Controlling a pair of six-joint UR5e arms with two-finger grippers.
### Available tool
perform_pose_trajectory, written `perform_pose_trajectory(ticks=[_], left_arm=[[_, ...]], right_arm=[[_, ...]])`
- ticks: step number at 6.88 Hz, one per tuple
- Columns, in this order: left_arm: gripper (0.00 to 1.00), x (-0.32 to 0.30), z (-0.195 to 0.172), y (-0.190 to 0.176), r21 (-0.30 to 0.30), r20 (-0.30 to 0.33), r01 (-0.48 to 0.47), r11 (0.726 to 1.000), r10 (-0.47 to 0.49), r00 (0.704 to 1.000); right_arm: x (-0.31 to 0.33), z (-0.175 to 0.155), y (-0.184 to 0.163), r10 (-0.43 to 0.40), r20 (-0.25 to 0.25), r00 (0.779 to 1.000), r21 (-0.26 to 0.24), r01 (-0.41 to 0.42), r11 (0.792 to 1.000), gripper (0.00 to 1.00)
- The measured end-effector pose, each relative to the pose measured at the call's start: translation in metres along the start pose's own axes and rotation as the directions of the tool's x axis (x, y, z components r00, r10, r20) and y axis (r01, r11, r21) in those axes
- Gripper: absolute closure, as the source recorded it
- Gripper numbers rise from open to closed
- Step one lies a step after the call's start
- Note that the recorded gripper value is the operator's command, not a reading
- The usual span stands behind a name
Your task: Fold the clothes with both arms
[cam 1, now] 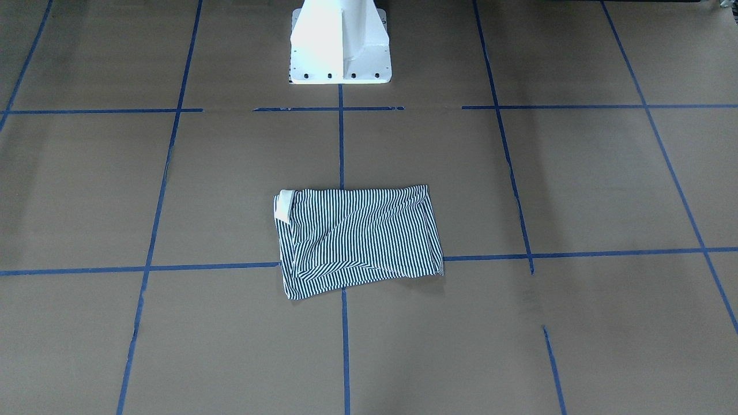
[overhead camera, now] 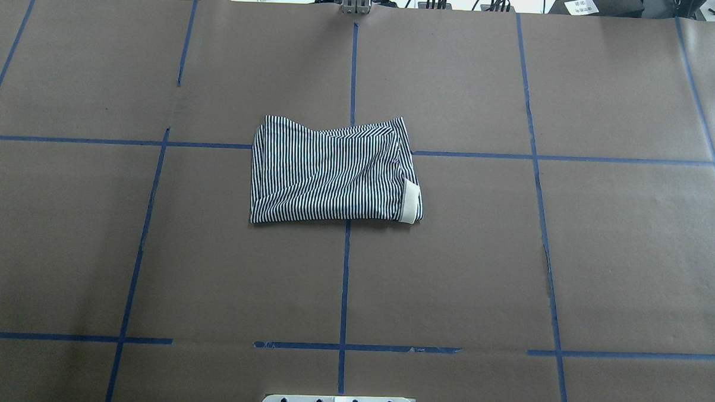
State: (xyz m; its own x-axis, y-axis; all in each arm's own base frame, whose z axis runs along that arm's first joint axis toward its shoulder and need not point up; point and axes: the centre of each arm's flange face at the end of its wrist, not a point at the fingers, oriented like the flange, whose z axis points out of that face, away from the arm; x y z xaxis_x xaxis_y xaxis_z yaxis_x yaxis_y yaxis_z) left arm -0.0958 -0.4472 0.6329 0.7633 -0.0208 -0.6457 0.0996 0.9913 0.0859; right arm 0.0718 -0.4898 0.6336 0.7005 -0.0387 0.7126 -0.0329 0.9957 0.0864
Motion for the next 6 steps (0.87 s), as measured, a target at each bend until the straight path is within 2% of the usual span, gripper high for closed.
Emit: perform_pose_trajectory(ticks=[6], left_arm=[[0.0, -0.0012, 0.0019, 0.0006, -0.004, -0.007, 0.024, 1.0, -0.024, 1.0]], right_arm=[[0.0009, 0.0015, 0.0006, 0.002, 0.006, 1.0, -0.003, -0.002, 1.0, 0.0]])
